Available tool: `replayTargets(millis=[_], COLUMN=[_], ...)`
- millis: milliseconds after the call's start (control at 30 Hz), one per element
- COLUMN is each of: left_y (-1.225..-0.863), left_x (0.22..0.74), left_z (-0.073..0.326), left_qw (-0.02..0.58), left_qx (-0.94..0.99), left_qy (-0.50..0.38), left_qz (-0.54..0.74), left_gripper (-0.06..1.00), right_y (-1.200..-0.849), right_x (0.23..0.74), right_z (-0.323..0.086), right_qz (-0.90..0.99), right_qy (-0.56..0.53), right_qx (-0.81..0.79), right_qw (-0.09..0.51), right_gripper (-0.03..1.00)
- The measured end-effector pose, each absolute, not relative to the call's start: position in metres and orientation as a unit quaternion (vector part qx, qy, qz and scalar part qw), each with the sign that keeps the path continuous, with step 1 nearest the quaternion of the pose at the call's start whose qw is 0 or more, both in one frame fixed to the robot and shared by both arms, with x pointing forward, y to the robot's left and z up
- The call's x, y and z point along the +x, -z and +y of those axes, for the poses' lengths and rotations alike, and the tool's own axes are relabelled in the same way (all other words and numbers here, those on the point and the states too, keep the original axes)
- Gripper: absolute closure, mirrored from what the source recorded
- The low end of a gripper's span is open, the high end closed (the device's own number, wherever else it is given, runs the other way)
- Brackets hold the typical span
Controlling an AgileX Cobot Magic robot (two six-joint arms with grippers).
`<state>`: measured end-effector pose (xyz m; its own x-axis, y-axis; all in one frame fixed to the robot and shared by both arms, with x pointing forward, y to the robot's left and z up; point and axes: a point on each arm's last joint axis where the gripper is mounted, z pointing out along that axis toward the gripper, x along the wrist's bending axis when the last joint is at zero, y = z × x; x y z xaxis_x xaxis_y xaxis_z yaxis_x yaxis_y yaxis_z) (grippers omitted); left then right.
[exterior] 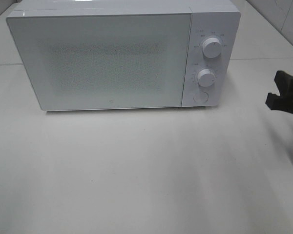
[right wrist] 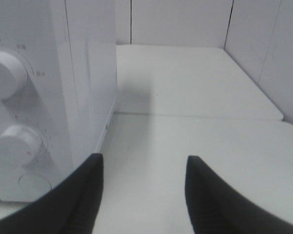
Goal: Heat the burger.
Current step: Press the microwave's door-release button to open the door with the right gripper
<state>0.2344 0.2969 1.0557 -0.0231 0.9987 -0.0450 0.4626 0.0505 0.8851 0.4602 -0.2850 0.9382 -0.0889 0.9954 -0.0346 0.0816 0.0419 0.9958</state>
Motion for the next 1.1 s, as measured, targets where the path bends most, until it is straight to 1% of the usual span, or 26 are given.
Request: replayTargets(millis=[33,67,100,133,167,200,267,300,333,400,533,567,600,633,700,733,767,833,900,933,967,1000,1033,1067,1100], left_y=[-1.056,-1.056,-1.056,-1.056,-1.056,-1.056,-1.056,-1.056,-1.056,-1.056,-1.056,-1.056,-1.056,-1.056,-1.056,-1.056,-1.056,-1.056,-1.056,-1.056,-1.056,-1.056,-1.056,-1.056,-1.056], left_x=[0.234,0.234,0.234,0.234,0.234,0.234,0.234,0.234,0.234,0.234,0.234,0.234,0.234,0.234,0.234,0.234,0.234,0.234,0.234,0.234,0.234,0.234,0.234,0.234,0.234], left_z=[0.297,0.297,0.297,0.297,0.297,0.297,0.297,0.297,0.297,0.297,0.297,0.297,0.297,0.297,0.297,0.297,0.297,0.297,0.297,0.297,0.297,0.297,0.297,0.297,0.297], left_qw=[0.376,0.376,0.376,0.376,0.376,0.376,0.376,0.376,0.376,0.376,0.376,0.376,0.376,0.376,0.376,0.376,0.376,0.376,0.376,0.376,0.376,0.376,0.376,0.376,0.376], left_qx=[0.589,0.589,0.589,0.589,0.589,0.589,0.589,0.589,0.589,0.589,0.589,0.589,0.589,0.589,0.589,0.589,0.589,0.589,0.589,0.589,0.589,0.589,0.589,0.589,0.589], left_qy=[-0.357,-0.357,-0.357,-0.357,-0.357,-0.357,-0.357,-0.357,-0.357,-0.357,-0.357,-0.357,-0.357,-0.357,-0.357,-0.357,-0.357,-0.357,-0.357,-0.357,-0.357,-0.357,-0.357,-0.357,-0.357], left_qz=[0.620,0.620,0.620,0.620,0.620,0.620,0.620,0.620,0.620,0.620,0.620,0.620,0.620,0.620,0.620,0.620,0.620,0.620,0.620,0.620,0.620,0.620,0.620,0.620,0.620], left_gripper=[-0.05,-0.05,-0.05,-0.05,-0.05,-0.05,-0.05,-0.05,-0.05,-0.05,-0.05,-0.05,-0.05,-0.05,-0.05,-0.05,-0.05,-0.05,-0.05,-0.05,-0.05,-0.05,-0.05,-0.05,-0.05], right_y=[-0.934,-0.928,-0.928,-0.926,-0.923,-0.923,-0.923,-0.923,-0.922,-0.922,-0.922,-0.922,-0.922,-0.922,-0.922,-0.922,-0.922,-0.922,-0.923,-0.923,-0.923,-0.923,-0.924,-0.925,-0.925], right_x=[0.460,0.458,0.458,0.458,0.458,0.458,0.456,0.456,0.456,0.456,0.456,0.456,0.456,0.456,0.455,0.455,0.454,0.454,0.453,0.453,0.453,0.453,0.454,0.455,0.455], right_z=[-0.285,-0.285,-0.285,-0.284,-0.283,-0.283,-0.280,-0.280,-0.279,-0.278,-0.277,-0.277,-0.277,-0.277,-0.272,-0.272,-0.267,-0.265,-0.259,-0.259,-0.254,-0.254,-0.249,-0.247,-0.247], right_qz=[0.555,0.556,0.556,0.554,0.545,0.545,0.531,0.531,0.524,0.521,0.496,0.496,0.481,0.481,0.461,0.461,0.448,0.439,0.416,0.416,0.401,0.401,0.387,0.381,0.381], right_qy=[-0.486,-0.486,-0.486,-0.488,-0.501,-0.501,-0.524,-0.524,-0.536,-0.539,-0.559,-0.559,-0.568,-0.568,-0.584,-0.584,-0.595,-0.599,-0.609,-0.609,-0.615,-0.615,-0.625,-0.631,-0.631], right_qx=[0.494,0.507,0.507,0.513,0.528,0.528,0.544,0.544,0.551,0.554,0.577,0.577,0.590,0.590,0.606,0.606,0.615,0.621,0.636,0.636,0.646,0.646,0.651,0.652,0.652], right_qw=[0.460,0.444,0.444,0.437,0.415,0.415,0.384,0.384,0.366,0.361,0.330,0.330,0.314,0.314,0.282,0.282,0.260,0.250,0.227,0.227,0.209,0.209,0.187,0.178,0.178], right_gripper=[0.50,0.61,0.61,0.67,0.83,0.83,0.95,0.95,0.94,0.94,0.94,0.94,0.94,0.94,0.94,0.94,0.94,0.94,0.94,0.94,0.94,0.94,0.94,0.94,0.94])
